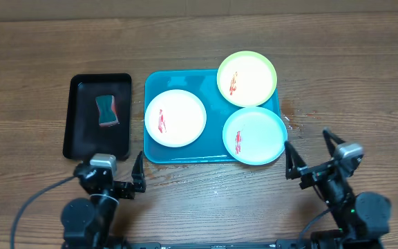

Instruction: Clean dirty plates on tray and stack at the side

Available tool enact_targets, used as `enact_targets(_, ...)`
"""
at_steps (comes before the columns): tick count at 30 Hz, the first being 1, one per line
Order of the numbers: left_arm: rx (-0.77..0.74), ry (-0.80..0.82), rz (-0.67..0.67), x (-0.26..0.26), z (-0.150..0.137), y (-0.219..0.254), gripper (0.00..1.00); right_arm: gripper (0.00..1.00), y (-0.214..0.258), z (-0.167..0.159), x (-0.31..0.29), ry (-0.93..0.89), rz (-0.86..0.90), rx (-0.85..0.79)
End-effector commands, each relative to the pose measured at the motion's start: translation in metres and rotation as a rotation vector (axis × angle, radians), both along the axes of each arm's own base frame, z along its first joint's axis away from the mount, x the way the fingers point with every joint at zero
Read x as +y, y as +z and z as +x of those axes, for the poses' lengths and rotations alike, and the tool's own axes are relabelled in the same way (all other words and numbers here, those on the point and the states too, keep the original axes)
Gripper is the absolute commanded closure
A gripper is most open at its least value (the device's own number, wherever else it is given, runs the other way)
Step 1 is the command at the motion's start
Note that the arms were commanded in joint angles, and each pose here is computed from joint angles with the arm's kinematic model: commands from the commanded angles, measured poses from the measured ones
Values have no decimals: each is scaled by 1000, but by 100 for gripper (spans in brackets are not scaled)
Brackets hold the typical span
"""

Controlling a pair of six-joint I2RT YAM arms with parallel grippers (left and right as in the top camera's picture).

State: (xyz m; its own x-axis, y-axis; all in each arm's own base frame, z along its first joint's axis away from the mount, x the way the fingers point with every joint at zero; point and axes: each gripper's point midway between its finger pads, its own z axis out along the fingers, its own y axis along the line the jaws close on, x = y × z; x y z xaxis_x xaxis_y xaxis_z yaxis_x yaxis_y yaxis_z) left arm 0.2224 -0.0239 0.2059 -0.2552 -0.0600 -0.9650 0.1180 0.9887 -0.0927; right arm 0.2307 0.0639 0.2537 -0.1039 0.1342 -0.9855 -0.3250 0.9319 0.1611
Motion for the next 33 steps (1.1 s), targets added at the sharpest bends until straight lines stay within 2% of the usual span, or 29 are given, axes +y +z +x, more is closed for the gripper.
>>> enact_targets(1,38,-32,-31,-6,3,30,0,0,34,2,4,23,3,15)
enact_targets(8,283,-117,-56,-21,28,74,0,0,67,20,12,57,-4,164)
enact_targets(11,435,-176,-35,-28,38,86,0,0,68,30,15,68,-9,284)
enact_targets(17,734,-176,-52,-28,59,96,0,0,61,51,19,82,-19,559)
enact_targets(22,870,-173,-65,-28,85,82,0,0,38,65,21,79,-31,805)
enact_targets(28,1000,-156,-140,-33,105,47,0,0,15,97,47,184,98,907)
enact_targets(31,1034,-150,-139,-32,115,32,0,0,2,110,54,209,110,933)
enact_targets(33,1065,-155,-147,-34,121,21,0,5,-8,117,58,214,104,951)
